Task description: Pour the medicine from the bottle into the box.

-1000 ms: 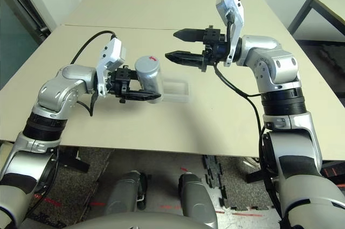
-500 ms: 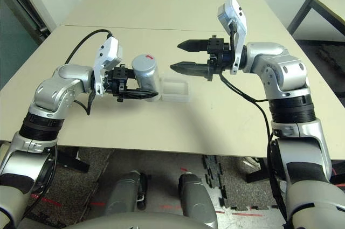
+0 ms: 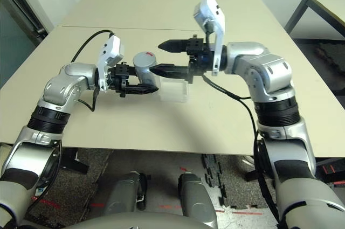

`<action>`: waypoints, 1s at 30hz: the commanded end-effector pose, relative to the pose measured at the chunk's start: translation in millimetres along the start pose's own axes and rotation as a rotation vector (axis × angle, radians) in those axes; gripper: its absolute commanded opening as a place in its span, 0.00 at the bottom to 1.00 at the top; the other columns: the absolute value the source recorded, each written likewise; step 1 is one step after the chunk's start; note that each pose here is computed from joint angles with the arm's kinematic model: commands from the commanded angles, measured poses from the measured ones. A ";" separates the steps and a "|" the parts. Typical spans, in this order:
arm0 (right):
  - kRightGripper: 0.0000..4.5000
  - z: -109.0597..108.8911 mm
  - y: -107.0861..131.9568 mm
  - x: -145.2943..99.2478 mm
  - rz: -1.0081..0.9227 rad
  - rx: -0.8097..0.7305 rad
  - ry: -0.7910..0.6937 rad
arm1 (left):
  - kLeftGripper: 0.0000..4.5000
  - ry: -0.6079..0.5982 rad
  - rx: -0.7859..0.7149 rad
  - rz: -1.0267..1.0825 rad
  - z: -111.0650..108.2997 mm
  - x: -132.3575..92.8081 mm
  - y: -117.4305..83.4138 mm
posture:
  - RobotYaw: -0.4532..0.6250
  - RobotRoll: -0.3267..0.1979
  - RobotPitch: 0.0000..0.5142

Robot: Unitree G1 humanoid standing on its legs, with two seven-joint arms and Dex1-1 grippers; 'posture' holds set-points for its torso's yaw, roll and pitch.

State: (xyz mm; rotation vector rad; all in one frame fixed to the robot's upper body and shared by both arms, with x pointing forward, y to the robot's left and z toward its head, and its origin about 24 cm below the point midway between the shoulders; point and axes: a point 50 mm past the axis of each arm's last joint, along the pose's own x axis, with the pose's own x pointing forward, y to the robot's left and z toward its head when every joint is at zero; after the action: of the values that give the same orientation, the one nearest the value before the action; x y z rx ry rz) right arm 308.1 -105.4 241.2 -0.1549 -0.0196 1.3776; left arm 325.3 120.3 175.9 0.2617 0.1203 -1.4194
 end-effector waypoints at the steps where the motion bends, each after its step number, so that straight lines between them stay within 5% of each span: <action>1: 1.00 -0.4 -0.5 5.3 0.000 -0.021 0.013 | 0.56 0.010 0.019 -0.016 1.0 2.8 -0.1 | 0.48 0.62 0.18; 17: 1.00 -3.5 -10.6 18.5 -0.029 -0.072 0.059 | 0.56 0.008 0.019 -0.040 -0.9 8.1 -5.4 | 0.48 0.62 0.18; 30: 1.00 -9.7 -14.2 -10.0 -0.124 -0.040 0.073 | 0.56 0.009 -0.001 -0.021 -5.1 4.5 -6.9 | 0.48 0.62 0.18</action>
State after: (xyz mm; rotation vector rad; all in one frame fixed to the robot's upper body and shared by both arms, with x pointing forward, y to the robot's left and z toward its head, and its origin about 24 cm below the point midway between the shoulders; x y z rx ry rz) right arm 318.3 -102.8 230.7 -0.2454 0.0091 1.3260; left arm 323.2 116.6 165.9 0.2448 0.1447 -1.4184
